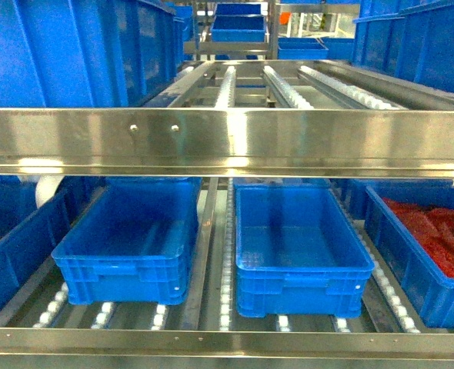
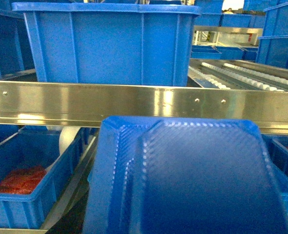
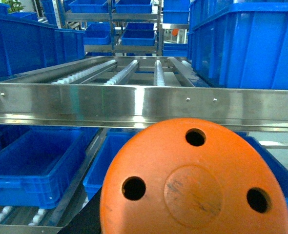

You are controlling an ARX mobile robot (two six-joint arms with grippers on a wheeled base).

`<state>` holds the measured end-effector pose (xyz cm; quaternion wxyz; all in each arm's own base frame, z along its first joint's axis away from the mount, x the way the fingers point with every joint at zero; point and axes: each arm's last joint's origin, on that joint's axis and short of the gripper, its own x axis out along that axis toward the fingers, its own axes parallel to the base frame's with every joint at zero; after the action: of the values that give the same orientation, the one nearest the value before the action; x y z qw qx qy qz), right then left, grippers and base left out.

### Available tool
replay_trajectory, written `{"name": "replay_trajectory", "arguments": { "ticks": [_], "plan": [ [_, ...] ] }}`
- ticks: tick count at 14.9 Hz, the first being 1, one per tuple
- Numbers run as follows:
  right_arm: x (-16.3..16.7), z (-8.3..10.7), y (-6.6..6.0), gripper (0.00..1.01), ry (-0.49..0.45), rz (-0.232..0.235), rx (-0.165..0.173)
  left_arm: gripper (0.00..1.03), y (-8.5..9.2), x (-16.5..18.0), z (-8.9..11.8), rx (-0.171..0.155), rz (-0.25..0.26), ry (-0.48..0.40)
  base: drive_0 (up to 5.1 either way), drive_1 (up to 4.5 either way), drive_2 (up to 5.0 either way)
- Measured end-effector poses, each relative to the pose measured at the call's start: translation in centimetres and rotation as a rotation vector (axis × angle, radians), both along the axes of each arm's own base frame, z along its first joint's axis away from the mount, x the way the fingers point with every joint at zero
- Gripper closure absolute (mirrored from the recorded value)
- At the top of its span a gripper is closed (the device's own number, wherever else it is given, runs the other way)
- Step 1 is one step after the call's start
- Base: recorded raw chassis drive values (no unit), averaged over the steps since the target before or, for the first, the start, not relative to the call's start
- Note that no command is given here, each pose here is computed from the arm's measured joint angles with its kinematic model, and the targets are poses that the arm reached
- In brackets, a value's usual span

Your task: Sort blue parts and orange caps into right shelf containers

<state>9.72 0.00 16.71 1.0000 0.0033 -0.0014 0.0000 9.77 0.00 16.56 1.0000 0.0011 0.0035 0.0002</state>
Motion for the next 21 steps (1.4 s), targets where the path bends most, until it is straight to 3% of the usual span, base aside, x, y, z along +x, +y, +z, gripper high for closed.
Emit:
{"name": "replay_trajectory", "arguments": {
  "ticks": [6,21],
  "plan": [
    [0.0,-0.01,0.0,0.57,0.001,0.0,0.0,0.6,0.0,0.0,0.01,0.0,0.0,-0.001,-4.9,2.52,2.5],
    [0.0,0.02,0.01,0.57,-0.002,0.003,0.0,0.6,0.0,0.0,0.03,-0.001,0.0,-0.003,0.0,0.0,0.0]
  ]
}}
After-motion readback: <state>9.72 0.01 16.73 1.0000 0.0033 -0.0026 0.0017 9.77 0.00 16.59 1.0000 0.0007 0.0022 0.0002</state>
